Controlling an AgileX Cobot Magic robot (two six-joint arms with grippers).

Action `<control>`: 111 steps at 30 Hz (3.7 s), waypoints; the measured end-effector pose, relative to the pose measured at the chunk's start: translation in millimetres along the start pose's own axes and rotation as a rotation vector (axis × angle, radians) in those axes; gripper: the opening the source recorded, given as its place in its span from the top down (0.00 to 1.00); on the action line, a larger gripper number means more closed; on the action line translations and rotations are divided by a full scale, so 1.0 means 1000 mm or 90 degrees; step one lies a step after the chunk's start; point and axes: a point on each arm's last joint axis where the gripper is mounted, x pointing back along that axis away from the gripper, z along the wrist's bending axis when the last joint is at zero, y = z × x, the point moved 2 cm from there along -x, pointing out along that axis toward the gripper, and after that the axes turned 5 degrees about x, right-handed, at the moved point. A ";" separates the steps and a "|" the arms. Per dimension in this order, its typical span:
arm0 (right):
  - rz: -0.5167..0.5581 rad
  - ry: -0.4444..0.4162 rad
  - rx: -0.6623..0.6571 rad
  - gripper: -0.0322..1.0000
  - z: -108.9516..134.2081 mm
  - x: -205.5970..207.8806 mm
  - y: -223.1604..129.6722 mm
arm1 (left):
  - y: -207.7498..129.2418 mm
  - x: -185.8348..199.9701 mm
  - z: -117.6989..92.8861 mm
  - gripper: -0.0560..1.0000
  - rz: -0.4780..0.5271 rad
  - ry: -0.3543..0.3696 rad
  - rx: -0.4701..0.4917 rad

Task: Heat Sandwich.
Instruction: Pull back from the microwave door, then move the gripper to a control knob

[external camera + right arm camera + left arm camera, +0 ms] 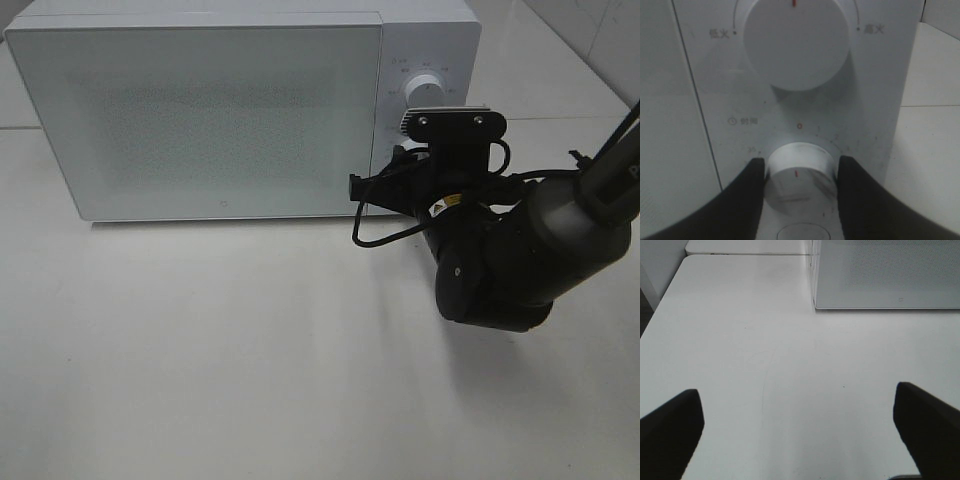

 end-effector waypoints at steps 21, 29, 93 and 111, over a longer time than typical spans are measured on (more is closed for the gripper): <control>0.000 0.000 -0.059 0.56 0.000 0.000 0.000 | 0.000 0.000 0.000 0.03 0.000 0.000 0.000; 0.000 -0.002 -0.211 0.56 0.000 0.000 0.000 | 0.000 0.000 0.000 0.03 0.000 0.000 0.000; 0.002 -0.012 -1.136 0.55 -0.002 -0.001 -0.005 | 0.000 0.000 0.000 0.03 0.000 0.000 0.000; 0.002 -0.013 -1.132 0.54 -0.002 -0.001 -0.005 | 0.000 0.000 0.000 0.03 0.000 0.000 0.000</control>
